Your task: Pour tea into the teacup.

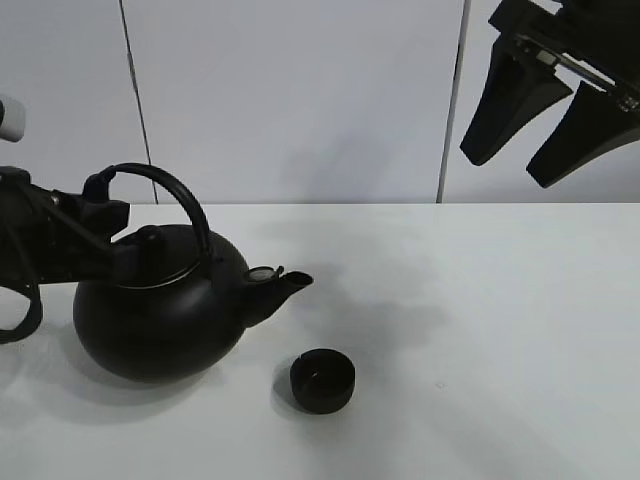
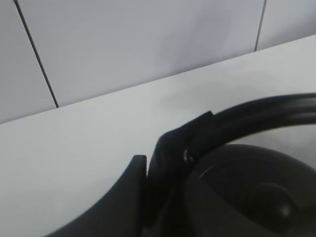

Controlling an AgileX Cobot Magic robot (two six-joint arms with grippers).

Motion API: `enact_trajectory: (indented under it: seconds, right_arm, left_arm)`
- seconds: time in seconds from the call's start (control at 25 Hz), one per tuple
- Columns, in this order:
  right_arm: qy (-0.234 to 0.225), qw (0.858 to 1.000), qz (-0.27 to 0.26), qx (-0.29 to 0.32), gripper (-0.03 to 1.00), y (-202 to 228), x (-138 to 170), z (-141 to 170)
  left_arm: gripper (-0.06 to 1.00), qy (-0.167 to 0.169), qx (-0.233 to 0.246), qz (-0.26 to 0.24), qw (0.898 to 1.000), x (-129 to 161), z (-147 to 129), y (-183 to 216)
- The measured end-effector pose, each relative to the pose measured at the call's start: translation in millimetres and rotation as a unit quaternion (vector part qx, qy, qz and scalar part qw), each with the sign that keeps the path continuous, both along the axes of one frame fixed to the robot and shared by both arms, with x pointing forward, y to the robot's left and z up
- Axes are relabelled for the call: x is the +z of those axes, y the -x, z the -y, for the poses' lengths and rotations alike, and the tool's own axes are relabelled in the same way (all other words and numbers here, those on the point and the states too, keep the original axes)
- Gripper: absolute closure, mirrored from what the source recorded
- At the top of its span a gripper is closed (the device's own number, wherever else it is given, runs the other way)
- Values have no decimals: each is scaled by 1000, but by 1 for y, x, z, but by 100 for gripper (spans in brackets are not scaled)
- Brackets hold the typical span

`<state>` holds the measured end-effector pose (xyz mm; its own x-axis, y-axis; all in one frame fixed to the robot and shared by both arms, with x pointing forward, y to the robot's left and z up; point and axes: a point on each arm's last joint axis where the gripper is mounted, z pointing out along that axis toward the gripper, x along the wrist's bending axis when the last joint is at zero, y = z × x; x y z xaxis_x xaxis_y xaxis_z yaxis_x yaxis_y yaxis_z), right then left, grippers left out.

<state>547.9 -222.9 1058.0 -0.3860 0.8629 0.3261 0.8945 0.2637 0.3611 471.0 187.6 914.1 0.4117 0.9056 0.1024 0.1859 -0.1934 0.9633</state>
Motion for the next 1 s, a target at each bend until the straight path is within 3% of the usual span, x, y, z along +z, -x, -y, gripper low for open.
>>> enact_trajectory:
  seconds: [0.16,0.44,0.64,0.84,1.0]
  right_arm:
    - [0,1000,0,0,47,0,0,0]
    - [0,1000,0,0,47,0,0,0]
    - [0,1000,2,-1,47,0,0,0]
    - [0,1000,3,-2,47,-1,0,0]
    - [0,1000,3,-2,47,-1,0,0]
  left_arm:
    - [83,10,3,10,1000,5,3,-6]
    - [83,60,32,6,998,12,5,-17]
    - [83,76,39,-21,996,11,7,-20]
    - [83,80,31,-33,996,10,9,-21]
    - [83,53,-14,-22,998,10,15,-18]
